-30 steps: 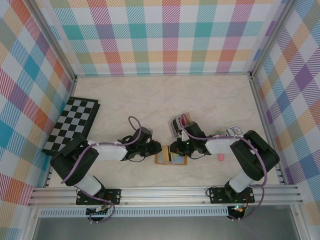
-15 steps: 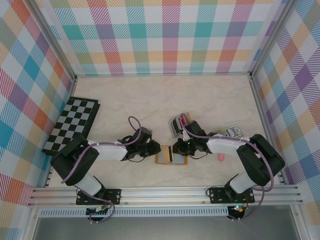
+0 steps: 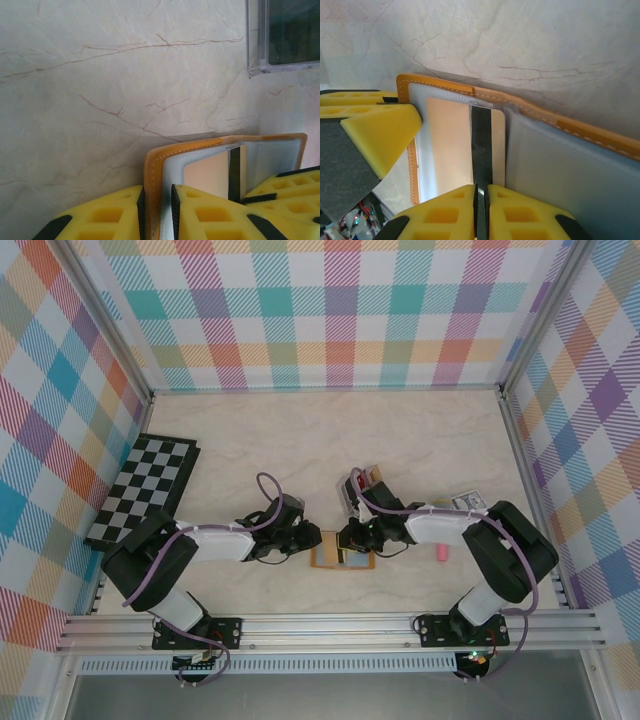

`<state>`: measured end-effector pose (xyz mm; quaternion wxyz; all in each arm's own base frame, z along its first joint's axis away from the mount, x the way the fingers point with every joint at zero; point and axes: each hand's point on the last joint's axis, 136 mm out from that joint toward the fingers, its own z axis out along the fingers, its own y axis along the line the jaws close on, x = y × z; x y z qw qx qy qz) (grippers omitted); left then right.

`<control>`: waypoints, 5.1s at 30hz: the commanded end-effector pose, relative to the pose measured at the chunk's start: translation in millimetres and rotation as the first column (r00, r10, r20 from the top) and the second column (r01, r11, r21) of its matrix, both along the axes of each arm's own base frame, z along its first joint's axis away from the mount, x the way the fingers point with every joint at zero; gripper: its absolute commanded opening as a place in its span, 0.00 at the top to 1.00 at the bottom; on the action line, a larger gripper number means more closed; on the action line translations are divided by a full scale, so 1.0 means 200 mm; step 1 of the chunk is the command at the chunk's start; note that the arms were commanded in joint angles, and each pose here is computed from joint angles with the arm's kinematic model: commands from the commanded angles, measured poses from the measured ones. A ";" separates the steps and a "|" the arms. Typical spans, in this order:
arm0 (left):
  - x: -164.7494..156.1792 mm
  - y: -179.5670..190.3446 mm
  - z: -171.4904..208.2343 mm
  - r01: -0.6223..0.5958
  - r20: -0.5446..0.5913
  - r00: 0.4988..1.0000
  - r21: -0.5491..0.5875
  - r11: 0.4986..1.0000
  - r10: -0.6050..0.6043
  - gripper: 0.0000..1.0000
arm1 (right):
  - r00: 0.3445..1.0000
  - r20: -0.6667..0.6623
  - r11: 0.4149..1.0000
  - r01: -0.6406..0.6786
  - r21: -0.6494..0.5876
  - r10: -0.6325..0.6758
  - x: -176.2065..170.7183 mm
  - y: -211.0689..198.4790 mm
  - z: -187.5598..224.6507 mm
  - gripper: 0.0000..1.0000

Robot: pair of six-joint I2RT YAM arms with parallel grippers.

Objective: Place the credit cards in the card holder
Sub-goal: Insert the credit card into the card slot, then move the card holder to the bottom-center of the table, then pick up the credit card from the storage box.

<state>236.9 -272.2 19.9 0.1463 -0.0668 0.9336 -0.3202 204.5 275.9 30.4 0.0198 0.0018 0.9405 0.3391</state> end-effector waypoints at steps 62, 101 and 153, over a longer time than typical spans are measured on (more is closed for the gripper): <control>-0.12 0.14 -0.19 0.000 -0.095 0.995 0.168 0.986 0.016 0.80 | 0.999 0.023 0.828 -0.012 -0.561 0.030 -0.03 -0.48 0.01 0.79; 0.75 -0.09 0.22 -0.275 -0.135 0.958 -0.162 0.948 0.255 0.50 | 0.922 0.264 0.774 -0.059 -0.630 0.285 0.72 -0.21 0.34 0.66; 0.74 -0.05 0.18 -0.306 -0.159 0.946 -0.152 0.940 0.283 0.49 | 0.865 0.283 0.558 0.004 -0.830 0.414 0.77 -0.28 0.30 0.75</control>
